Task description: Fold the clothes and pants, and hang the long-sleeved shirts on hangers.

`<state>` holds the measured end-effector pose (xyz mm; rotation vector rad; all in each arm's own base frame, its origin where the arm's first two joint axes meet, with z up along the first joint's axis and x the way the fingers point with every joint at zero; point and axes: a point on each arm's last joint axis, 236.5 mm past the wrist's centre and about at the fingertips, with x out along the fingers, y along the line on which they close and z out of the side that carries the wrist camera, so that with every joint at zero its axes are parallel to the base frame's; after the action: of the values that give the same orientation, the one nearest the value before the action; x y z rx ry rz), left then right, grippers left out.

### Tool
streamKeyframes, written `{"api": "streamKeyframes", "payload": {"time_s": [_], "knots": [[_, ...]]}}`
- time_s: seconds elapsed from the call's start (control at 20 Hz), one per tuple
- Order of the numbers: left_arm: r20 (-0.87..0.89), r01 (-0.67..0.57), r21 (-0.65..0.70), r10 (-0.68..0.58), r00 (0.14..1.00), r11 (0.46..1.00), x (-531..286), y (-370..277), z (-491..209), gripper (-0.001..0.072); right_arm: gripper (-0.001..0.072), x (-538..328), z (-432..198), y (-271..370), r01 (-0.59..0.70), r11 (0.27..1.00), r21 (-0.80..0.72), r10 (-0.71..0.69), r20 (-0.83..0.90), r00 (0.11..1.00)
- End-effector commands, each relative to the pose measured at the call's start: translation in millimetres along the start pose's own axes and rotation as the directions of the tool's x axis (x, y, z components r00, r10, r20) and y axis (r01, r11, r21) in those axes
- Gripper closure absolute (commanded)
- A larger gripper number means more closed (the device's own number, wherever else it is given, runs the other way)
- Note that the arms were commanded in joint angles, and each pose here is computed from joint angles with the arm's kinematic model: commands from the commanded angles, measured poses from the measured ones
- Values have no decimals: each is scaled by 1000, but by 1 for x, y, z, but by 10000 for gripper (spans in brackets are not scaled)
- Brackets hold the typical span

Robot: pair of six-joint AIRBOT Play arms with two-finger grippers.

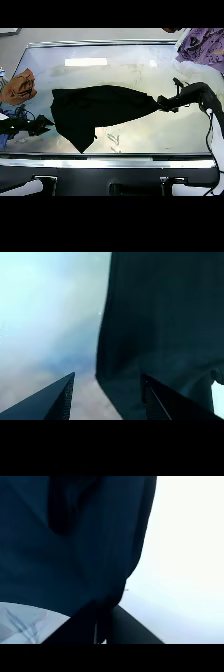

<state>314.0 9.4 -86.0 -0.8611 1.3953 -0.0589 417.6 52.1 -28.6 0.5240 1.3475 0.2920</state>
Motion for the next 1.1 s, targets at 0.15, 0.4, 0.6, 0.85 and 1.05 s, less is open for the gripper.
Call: {"api": "streamKeyframes", "payload": {"time_s": [0.15, 0.4, 0.6, 0.85, 1.05], "knots": [[-50, 23, 38, -21, 999, 999, 28, -10, -19, 236, 679, -13, 3, 9, -3, 1000, -4, 3, 34, 999], [-60, 31, 74, -26, 998, 997, 51, -29, -21, 633, 679, -19, 0, 13, -7, 1000, 9, 6, 33, 999], [52, 89, 150, -98, 994, 985, 19, -72, 21, 693, 681, -39, 9, 30, -28, 999, -25, 30, 100, 995], [355, 80, 431, -250, 901, 899, -133, -200, 96, 695, 682, -150, 76, 98, -3, 980, -197, 83, 403, 911], [645, -157, 565, -315, 697, 810, -310, -284, 89, 695, 681, -299, 81, 181, 101, 931, -350, 169, 660, 732]]}}
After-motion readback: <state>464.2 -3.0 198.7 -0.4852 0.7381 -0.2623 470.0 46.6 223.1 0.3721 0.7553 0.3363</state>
